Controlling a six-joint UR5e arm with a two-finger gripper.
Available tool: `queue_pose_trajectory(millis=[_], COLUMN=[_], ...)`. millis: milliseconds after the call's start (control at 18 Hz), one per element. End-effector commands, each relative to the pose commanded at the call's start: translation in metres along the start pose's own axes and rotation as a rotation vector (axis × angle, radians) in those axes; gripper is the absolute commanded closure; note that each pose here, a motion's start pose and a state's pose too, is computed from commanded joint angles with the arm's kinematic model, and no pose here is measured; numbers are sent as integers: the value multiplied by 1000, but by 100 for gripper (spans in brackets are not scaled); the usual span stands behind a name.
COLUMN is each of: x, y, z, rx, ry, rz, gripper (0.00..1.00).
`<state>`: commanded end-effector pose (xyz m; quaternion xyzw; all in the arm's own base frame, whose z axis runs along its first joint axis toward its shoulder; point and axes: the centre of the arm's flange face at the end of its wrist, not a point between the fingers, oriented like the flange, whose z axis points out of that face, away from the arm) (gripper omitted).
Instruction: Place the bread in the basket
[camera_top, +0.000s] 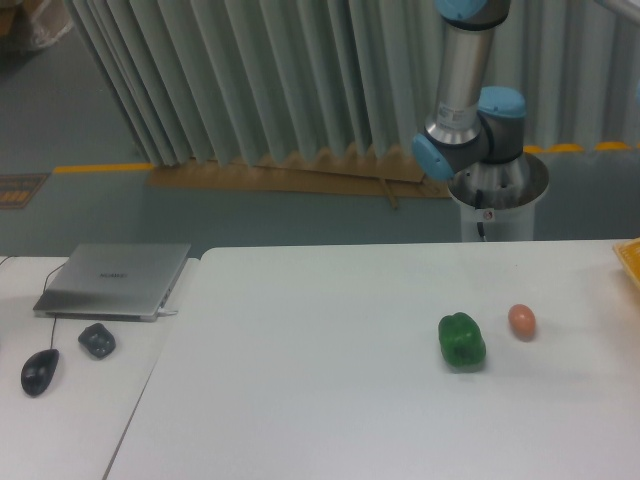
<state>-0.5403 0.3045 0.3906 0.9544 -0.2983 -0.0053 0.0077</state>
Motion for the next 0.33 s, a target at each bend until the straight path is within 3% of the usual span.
queue_pose_trajectory(millis=[333], x=[1], y=[-3], z=[0], rx=[3], ry=[5], rz=[5], gripper=[0])
